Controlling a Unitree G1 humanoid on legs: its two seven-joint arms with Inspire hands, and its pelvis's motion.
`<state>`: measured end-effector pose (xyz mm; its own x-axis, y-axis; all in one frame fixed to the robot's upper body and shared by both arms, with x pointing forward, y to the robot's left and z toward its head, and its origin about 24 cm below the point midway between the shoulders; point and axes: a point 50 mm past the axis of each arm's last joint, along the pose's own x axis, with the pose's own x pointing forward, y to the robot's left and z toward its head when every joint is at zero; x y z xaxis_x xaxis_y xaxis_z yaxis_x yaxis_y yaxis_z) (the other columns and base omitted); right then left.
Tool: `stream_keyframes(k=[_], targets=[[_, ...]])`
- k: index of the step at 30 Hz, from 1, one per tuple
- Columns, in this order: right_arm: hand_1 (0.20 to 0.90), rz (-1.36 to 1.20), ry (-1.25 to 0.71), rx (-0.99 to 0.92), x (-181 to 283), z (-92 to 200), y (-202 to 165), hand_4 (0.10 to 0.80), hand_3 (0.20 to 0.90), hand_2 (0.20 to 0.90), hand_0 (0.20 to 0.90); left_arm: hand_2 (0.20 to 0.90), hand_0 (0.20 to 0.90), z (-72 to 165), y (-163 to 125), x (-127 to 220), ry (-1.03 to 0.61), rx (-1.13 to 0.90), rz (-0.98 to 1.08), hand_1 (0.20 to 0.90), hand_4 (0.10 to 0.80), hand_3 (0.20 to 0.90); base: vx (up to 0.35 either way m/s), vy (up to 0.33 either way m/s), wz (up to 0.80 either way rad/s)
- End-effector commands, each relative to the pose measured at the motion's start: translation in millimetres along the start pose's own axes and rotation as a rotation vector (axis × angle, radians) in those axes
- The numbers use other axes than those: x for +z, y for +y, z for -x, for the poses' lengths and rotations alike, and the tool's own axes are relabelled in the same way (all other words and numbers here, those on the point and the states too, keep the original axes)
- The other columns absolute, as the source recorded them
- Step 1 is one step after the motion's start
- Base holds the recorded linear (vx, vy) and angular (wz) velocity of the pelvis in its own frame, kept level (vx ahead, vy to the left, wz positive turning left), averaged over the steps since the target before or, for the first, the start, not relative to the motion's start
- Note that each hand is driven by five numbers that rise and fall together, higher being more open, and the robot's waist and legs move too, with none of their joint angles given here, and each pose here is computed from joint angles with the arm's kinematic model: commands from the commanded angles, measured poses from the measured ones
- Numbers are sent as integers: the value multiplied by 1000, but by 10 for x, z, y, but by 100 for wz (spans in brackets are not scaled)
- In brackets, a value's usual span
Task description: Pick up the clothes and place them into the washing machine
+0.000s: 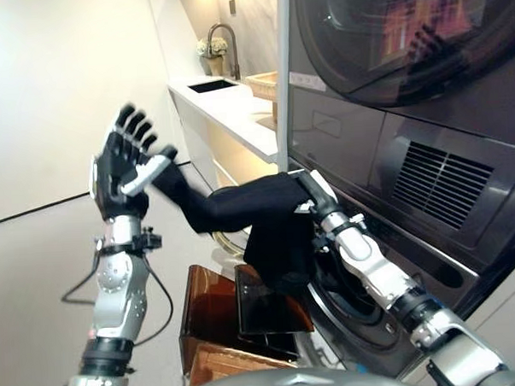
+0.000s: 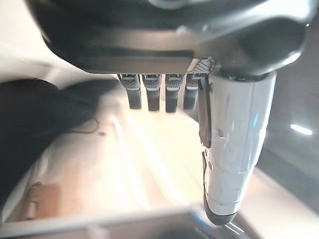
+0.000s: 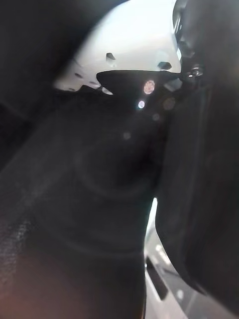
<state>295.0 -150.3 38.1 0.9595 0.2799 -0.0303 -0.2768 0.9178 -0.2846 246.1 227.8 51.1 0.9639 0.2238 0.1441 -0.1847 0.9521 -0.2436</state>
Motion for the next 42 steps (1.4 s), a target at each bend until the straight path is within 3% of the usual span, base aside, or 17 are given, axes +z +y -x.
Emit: stream_keyframes(k=[1, 6, 9, 12, 13, 17, 23, 24, 32, 42], targets=[[200, -124, -426, -133, 966, -344, -277, 300, 200, 200, 200, 900, 900, 43, 17, 67, -50, -96, -80, 900, 800, 900, -10, -11, 4], [200, -136, -454, -146, 1040, -356, -315, 300, 200, 200, 200, 900, 900, 261, 115, -200, 80, -74, -56, 900, 800, 900, -8, -2, 4], [200, -157, -469, -171, 1074, -368, -372, 300, 200, 200, 200, 900, 900, 542, 275, -497, 239, -43, -34, 900, 800, 900, 0, 0, 0], [200, -166, -481, -186, 1087, -362, -401, 300, 200, 200, 200, 900, 900, 682, 420, -589, 298, -6, -64, 900, 800, 900, 0, 0, 0], [200, -164, -487, -192, 1101, -365, -416, 300, 200, 200, 200, 900, 900, 690, 479, -586, 305, -18, -158, 900, 800, 900, 0, 0, 0], [200, -148, -516, -224, 1143, -361, -493, 300, 200, 200, 200, 900, 900, 534, 542, -396, 217, -115, -520, 900, 800, 900, 0, 0, 0], [200, -157, -525, -239, 1146, -362, -498, 300, 200, 200, 200, 900, 900, 205, 518, -31, 45, -172, -720, 900, 800, 900, -1, 9, 4], [200, -165, -523, -227, 1132, -358, -478, 300, 200, 200, 200, 900, 900, 72, 447, 173, -53, -210, -771, 900, 800, 900, 0, 0, 0], [200, -178, -538, -194, 1157, -353, -418, 300, 200, 200, 200, 900, 900, -276, 123, 652, -335, -318, -917, 900, 800, 900, 0, 0, 0], [200, -191, -527, -142, 1165, -415, -255, 300, 200, 200, 200, 900, 900, -357, -60, 662, -362, -380, -872, 900, 800, 900, 2, -2, -5]])
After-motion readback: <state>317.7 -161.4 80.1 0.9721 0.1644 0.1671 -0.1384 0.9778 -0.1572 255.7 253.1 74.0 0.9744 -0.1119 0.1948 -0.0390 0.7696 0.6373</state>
